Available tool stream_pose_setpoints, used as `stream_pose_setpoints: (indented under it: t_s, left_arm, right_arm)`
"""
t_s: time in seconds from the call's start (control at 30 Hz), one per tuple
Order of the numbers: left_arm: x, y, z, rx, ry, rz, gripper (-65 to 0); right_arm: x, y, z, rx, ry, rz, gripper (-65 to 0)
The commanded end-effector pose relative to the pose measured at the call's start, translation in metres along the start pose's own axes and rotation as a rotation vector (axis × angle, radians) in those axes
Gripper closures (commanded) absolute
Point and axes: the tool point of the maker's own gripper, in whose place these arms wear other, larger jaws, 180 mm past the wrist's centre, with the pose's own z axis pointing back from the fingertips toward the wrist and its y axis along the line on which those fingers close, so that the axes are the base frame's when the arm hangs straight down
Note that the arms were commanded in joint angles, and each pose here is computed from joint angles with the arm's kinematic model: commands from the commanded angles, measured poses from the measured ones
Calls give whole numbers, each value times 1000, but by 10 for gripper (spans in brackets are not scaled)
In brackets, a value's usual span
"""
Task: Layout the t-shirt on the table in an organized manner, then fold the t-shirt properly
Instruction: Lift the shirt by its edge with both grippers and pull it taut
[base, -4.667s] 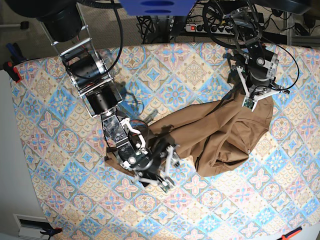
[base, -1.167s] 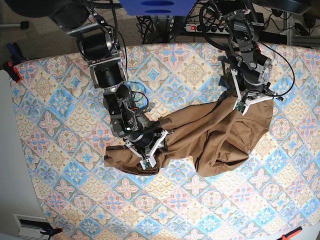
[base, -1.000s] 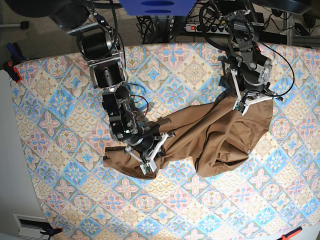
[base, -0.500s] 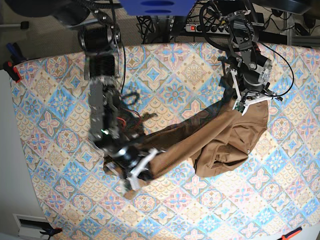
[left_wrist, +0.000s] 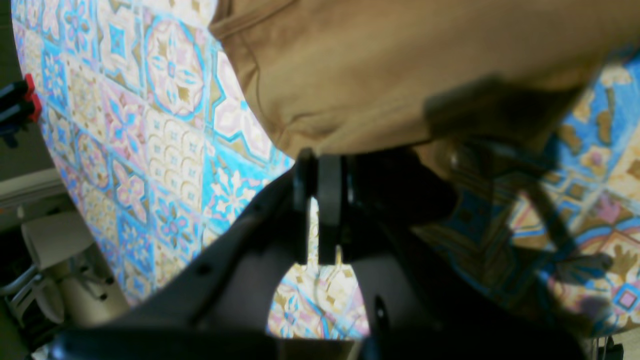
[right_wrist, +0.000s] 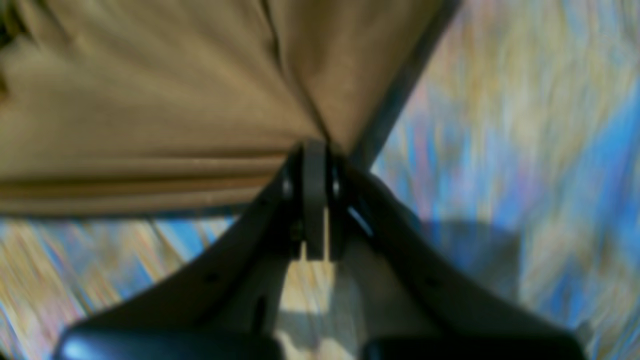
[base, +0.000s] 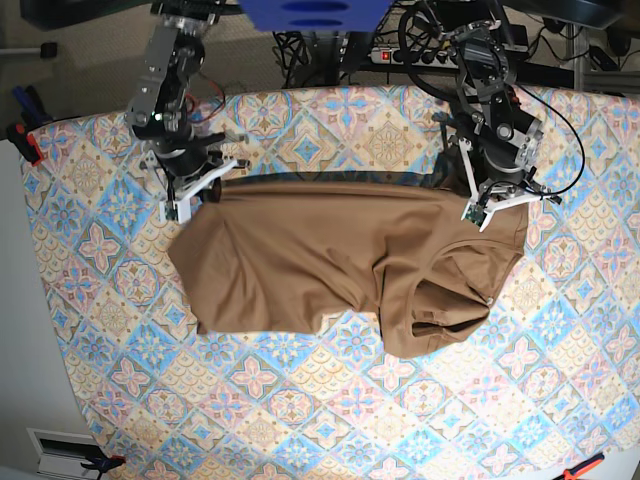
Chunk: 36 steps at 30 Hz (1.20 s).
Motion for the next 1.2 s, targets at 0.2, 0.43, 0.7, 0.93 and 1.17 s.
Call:
stream_pose_setpoints:
  t_s: [0.2, 0.43, 0.7, 0.93, 1.17]
  left_arm:
    - [3, 11, 3, 40, -3, 2, 0]
    - [2, 11, 3, 39, -2, 2, 0]
    - [-5, 9, 4, 40, 18, -8, 0]
    - [-48, -24, 13, -20, 50, -92, 0]
    - [-70, -65, 24, -124, 15, -88, 0]
  right_arm:
    - [-11, 16, 8, 32, -19, -44, 0]
    - [-13, 16, 12, 27, -1, -39, 0]
    - [-6, 15, 14, 26, -15, -27, -166]
    - [33, -24, 17, -69, -133, -73, -140]
    - [79, -47, 20, -117, -232, -62, -143]
